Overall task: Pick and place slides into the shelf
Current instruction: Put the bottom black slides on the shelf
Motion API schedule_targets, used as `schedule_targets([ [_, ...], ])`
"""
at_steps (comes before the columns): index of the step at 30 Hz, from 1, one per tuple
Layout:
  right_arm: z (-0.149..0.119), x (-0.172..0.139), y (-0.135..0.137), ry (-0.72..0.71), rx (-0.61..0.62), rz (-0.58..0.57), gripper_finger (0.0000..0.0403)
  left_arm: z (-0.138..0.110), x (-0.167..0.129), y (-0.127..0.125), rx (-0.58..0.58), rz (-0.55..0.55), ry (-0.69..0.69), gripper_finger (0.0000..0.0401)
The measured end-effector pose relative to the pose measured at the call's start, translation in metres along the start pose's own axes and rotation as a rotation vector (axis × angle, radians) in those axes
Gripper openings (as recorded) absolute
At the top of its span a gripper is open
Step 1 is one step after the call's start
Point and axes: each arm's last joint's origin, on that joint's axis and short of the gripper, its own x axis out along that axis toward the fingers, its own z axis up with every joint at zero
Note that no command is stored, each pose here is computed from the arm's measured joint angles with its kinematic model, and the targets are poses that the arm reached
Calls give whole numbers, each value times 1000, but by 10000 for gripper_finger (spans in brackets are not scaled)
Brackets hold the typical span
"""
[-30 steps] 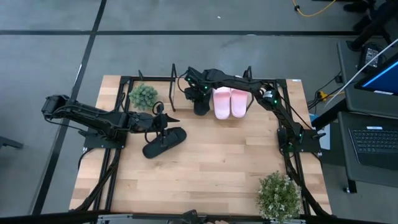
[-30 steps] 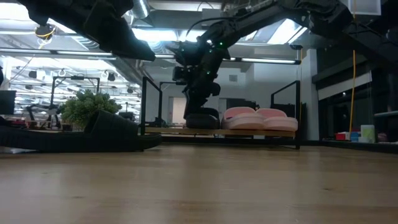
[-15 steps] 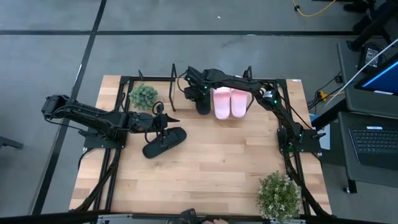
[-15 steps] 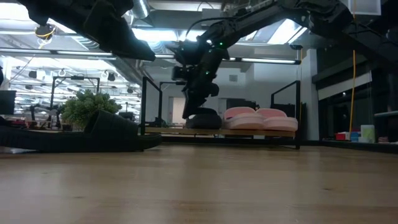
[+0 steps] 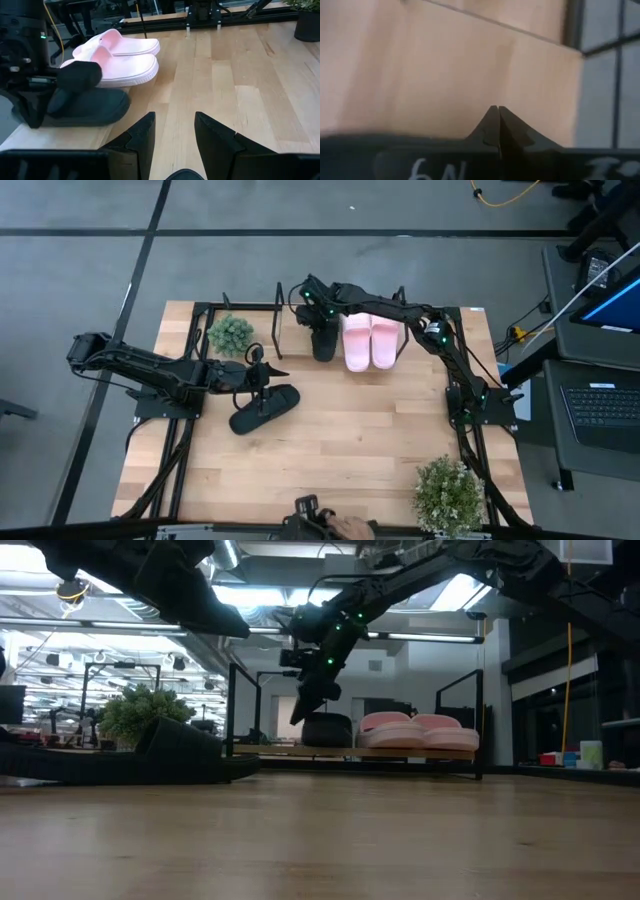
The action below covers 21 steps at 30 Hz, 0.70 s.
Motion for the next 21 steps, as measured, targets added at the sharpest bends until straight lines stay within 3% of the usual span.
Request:
schedule_targets([
  [10,-7,-1,-7,20,39,-4,1,0,0,0,3,0,0,130],
  [21,-6,0,7,77,12,59,1,0,0,0,2,0,0,130],
])
